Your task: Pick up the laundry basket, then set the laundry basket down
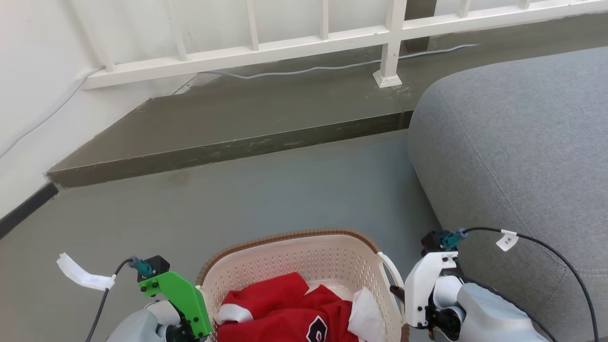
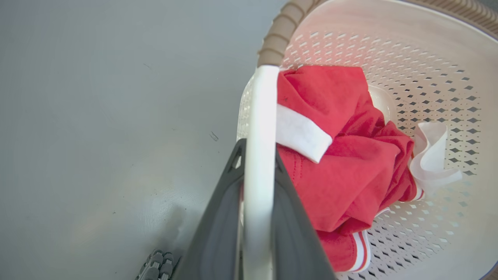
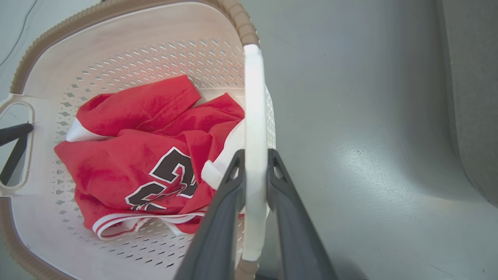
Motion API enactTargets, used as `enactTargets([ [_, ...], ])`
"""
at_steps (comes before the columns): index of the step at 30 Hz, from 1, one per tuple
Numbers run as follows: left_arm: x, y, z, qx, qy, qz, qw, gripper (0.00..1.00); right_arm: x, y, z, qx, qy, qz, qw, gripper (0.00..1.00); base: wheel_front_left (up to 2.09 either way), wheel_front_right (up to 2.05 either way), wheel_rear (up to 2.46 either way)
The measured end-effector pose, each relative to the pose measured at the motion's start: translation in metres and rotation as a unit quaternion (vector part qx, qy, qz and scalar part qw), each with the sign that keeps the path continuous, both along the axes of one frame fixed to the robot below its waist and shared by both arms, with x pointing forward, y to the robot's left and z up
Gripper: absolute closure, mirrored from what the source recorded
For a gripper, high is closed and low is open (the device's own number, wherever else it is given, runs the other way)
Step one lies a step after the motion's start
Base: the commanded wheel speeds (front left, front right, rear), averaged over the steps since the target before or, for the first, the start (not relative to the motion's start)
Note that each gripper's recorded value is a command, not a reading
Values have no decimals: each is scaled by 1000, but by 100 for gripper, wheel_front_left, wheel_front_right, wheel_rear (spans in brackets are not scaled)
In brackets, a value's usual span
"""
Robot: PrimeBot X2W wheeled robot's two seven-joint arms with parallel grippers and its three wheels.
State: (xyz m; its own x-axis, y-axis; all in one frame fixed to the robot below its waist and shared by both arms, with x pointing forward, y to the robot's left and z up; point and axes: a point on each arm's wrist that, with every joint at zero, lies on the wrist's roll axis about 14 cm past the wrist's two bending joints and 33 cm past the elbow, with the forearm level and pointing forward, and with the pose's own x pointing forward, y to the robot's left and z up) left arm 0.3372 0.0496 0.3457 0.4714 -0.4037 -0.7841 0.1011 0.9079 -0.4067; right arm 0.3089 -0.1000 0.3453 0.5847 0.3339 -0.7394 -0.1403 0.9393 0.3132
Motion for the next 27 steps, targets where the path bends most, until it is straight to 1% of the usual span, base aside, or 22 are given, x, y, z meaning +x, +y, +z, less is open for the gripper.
enactTargets([
  [27, -7, 0, -2, -3, 7, 1, 1000, 100, -5, 0, 0, 2, 4, 1, 1000, 100, 0, 0, 0],
])
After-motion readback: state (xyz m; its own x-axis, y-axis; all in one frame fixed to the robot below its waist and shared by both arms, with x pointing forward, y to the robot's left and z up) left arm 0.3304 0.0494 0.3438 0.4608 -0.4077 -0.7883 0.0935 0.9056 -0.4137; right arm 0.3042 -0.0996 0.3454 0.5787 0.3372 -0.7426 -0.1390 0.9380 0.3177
